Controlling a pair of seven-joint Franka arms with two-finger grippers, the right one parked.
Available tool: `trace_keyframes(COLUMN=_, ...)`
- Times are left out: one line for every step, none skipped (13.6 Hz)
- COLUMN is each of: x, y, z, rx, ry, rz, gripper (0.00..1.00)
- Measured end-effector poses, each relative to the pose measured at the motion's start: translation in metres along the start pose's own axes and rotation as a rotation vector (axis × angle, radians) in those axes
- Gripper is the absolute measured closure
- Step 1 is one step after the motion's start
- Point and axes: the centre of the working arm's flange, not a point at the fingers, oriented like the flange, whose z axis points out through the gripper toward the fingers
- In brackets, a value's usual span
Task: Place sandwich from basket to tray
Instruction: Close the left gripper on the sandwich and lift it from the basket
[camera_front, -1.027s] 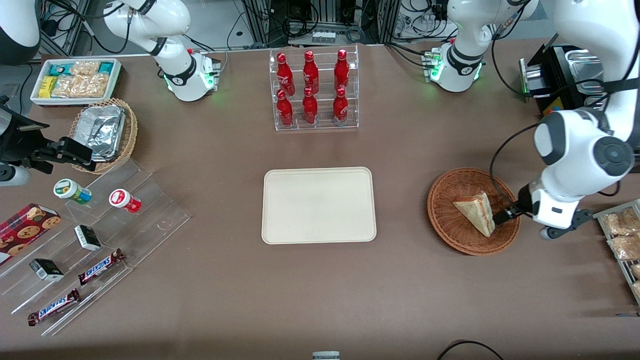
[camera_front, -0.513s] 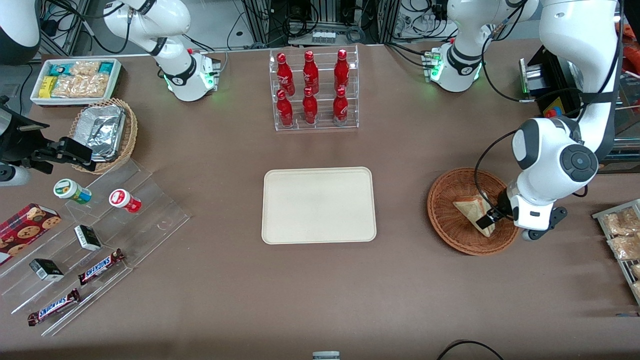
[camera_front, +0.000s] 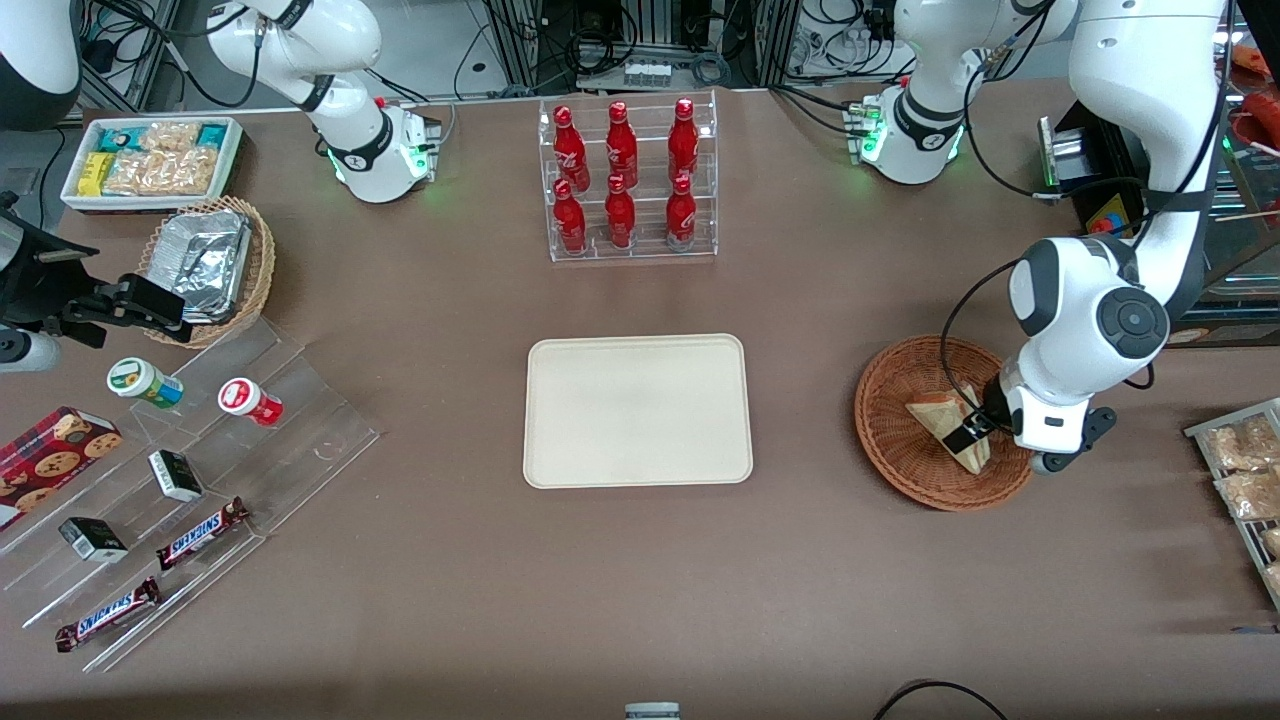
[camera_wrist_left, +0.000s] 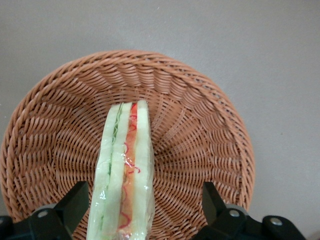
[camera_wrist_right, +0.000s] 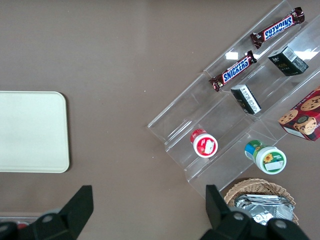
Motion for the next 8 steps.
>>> trace_keyframes(x=-0.002, y=-0.002, z=0.005, rx=0.007, ry=-0.008, rz=0.000, gripper=0.00)
trace_keyframes(x=-0.005, y=-0.003, z=0.009, rx=0.013, ry=-0.015, rz=0.001, gripper=0.00)
trace_keyframes(x=-0.007, y=-0.004, z=0.013, rx=0.017, ry=-0.021, rz=0.001, gripper=0.00)
trace_keyframes(x=-0.008, y=-0.004, z=0.015, rx=0.020, ry=-0.024, rz=-0.001, gripper=0.00)
trace_keyframes(x=-0.009, y=-0.005, z=0.016, rx=0.022, ry=-0.026, rz=-0.006, gripper=0.00)
trace_keyframes(x=-0.010, y=-0.005, z=0.017, rx=0.024, ry=-0.028, rz=-0.008, gripper=0.00)
trace_keyframes(x=-0.010, y=-0.005, z=0.018, rx=0.025, ry=-0.030, rz=-0.011, gripper=0.00)
trace_keyframes(x=-0.011, y=-0.005, z=0.019, rx=0.026, ry=-0.031, rz=-0.012, gripper=0.00)
